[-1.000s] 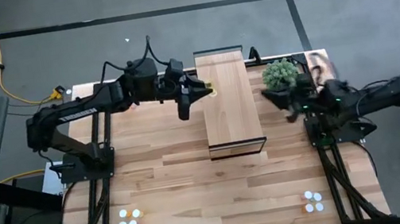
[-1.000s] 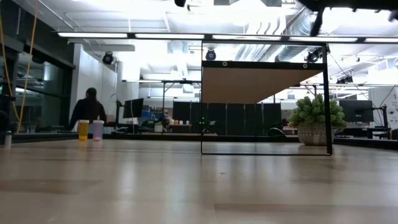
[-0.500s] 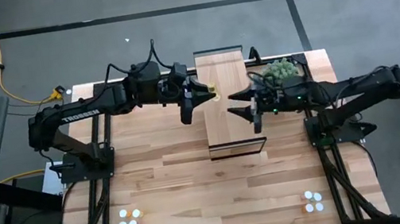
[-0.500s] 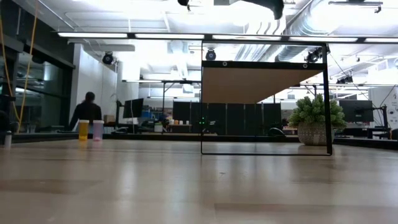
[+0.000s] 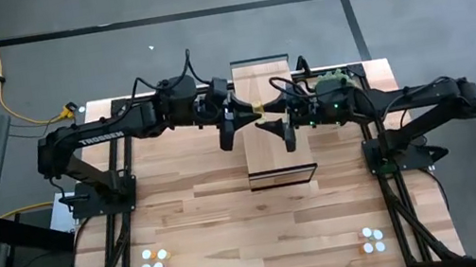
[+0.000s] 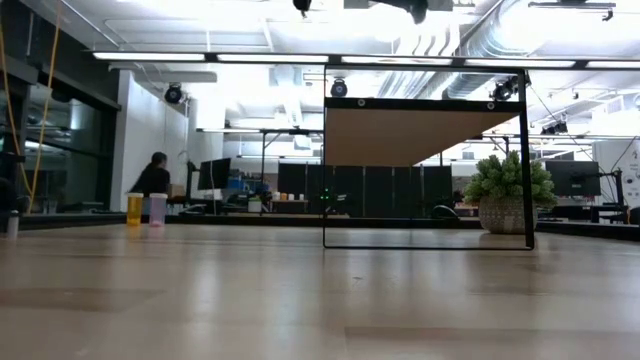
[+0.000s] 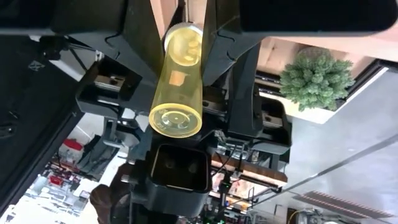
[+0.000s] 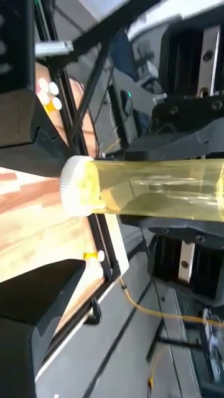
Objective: Pick and place medicine bottles onto shelf by color
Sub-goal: Put the top yellow pill bottle on the shelf
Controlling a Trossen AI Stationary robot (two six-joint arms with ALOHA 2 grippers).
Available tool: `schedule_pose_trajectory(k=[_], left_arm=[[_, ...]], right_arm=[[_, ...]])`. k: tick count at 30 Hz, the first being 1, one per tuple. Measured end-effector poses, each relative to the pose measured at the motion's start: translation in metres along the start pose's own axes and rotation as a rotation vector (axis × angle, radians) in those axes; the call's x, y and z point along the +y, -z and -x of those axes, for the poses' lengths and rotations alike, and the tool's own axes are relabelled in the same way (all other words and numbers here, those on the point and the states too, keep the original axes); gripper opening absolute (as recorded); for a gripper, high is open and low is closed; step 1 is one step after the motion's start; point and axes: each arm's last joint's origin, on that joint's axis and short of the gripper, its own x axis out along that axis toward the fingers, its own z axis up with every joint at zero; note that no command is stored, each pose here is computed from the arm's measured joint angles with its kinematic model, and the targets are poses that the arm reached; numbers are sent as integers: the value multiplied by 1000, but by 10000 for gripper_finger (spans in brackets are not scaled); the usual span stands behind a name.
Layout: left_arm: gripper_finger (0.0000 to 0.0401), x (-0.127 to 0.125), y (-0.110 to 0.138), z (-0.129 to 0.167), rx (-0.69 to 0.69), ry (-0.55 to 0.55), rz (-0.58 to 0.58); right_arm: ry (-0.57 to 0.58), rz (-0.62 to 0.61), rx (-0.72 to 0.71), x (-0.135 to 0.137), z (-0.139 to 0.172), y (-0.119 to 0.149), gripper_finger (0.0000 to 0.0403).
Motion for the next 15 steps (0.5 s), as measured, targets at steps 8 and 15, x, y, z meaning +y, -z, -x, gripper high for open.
schedule_pose_trajectory(k=[8, 15], left_arm=[[87, 1, 3, -1, 24, -5, -17], [87, 3, 1, -1, 6, -10, -44]], right_arm=[[-79, -36, -29, 3, 2, -6, 201], [-97, -29, -43, 2, 3, -8, 200]])
